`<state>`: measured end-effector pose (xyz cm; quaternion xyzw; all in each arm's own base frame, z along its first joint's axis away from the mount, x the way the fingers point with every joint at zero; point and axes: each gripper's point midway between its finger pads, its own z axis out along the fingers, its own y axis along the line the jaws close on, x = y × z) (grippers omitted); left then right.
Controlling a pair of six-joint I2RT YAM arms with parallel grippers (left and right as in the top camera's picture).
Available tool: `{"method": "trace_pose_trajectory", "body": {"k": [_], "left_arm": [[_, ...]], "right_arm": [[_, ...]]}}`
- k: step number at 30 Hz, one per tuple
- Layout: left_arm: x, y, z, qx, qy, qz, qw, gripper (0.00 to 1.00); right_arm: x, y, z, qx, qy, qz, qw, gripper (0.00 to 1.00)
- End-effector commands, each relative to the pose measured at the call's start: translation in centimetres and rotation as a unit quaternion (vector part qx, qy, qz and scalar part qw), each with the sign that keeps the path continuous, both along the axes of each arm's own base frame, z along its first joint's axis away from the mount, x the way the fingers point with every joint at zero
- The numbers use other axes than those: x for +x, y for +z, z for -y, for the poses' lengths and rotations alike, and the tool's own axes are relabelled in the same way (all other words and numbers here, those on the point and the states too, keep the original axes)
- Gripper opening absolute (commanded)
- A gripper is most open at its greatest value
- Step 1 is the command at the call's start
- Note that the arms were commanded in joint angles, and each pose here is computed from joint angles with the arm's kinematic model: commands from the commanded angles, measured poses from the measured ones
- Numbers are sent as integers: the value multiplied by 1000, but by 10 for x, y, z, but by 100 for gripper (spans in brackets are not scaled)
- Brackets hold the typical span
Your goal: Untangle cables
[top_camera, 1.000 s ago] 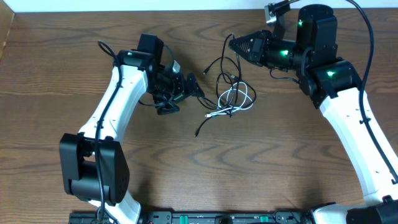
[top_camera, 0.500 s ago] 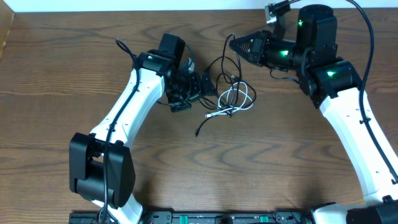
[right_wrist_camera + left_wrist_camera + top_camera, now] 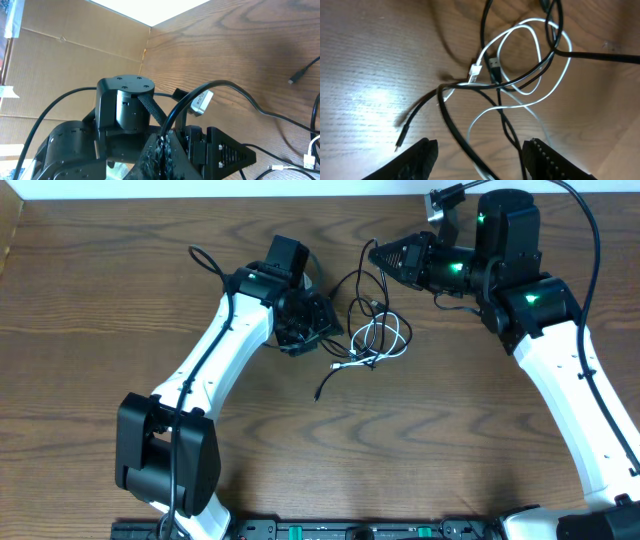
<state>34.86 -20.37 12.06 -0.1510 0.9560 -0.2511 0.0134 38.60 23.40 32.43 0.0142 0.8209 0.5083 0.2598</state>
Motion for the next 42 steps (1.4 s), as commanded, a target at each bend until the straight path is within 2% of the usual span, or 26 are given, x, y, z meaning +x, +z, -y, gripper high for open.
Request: {"method": "trace_pose_trajectory", "body": {"k": [1,3,10,16,24,25,26,31,39,40,42], "left_arm": [[-1,-6,1,13,10,-6,1000,58],[-2,-7,0,19,18,-9,1000,48],[-5,-10,0,36,27,-13,999,46],[-7,-10,3,36,24,-14,999,36],[-17,-10,12,28,21,-32,999,36],[-19,-9,15,23,18,-35,999,37],[-21,-8,18,17,14,-39,999,42],[-25,-7,23,12,8,-42,999,41],[-22,-8,21,18,10,-35,999,19],[-20,-9,18,27,13,-31,999,10],[-17,-12,12,45,19,-23,999,8]], "right_arm": [[-7,15,-2,1,8,23,1000,1],[-7,15,-2,1,7,23,1000,1],[-7,13,-2,0,8,19,1000,1],[-8,12,-2,-1,8,16,1000,1],[-8,12,-1,-1,7,16,1000,1],[-8,12,-1,-1,7,16,1000,1],[-8,12,-1,-1,7,17,1000,1],[-8,12,-1,-1,7,16,1000,1],[-8,11,-1,-2,7,14,1000,1],[-8,11,-1,-2,7,13,1000,1],[-9,9,-1,-4,7,9,1000,1]]}}
